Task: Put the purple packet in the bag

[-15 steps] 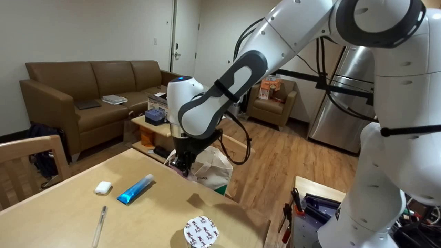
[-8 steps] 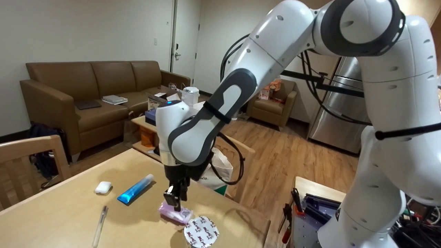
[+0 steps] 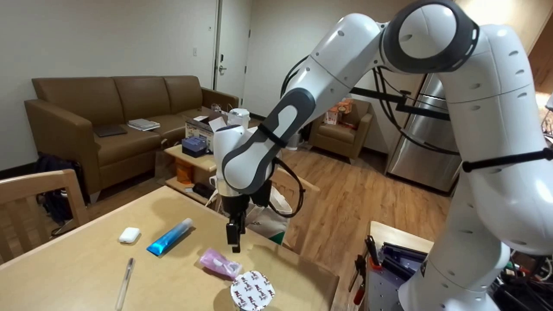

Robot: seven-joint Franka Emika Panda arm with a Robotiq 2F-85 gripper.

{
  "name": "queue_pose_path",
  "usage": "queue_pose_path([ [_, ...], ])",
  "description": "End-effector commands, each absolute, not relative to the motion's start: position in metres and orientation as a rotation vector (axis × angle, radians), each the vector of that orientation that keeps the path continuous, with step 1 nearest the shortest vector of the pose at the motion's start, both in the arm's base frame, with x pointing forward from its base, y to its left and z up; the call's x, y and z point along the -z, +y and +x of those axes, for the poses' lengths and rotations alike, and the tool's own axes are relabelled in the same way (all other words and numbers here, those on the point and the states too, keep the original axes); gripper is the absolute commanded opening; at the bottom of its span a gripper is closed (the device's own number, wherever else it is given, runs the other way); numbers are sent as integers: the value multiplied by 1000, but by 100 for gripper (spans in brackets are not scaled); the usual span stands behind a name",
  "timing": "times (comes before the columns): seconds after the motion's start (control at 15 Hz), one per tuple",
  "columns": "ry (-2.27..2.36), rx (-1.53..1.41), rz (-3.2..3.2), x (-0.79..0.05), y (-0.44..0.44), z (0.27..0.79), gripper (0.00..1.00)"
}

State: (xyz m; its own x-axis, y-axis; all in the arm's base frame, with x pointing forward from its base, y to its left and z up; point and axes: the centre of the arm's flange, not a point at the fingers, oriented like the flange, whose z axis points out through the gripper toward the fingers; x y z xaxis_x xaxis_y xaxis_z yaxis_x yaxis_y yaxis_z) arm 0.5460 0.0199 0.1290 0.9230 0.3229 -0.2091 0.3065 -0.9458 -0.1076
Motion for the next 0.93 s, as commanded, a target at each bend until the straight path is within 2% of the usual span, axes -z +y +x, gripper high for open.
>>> queue_pose_path([
  [0.0,-616,-343,-2900,-124,19,555,100],
  [0.53,-752,-231,-2775,-133,55,568,100],
  [0.87,-801,-283,-2783,-95,79,567,100],
])
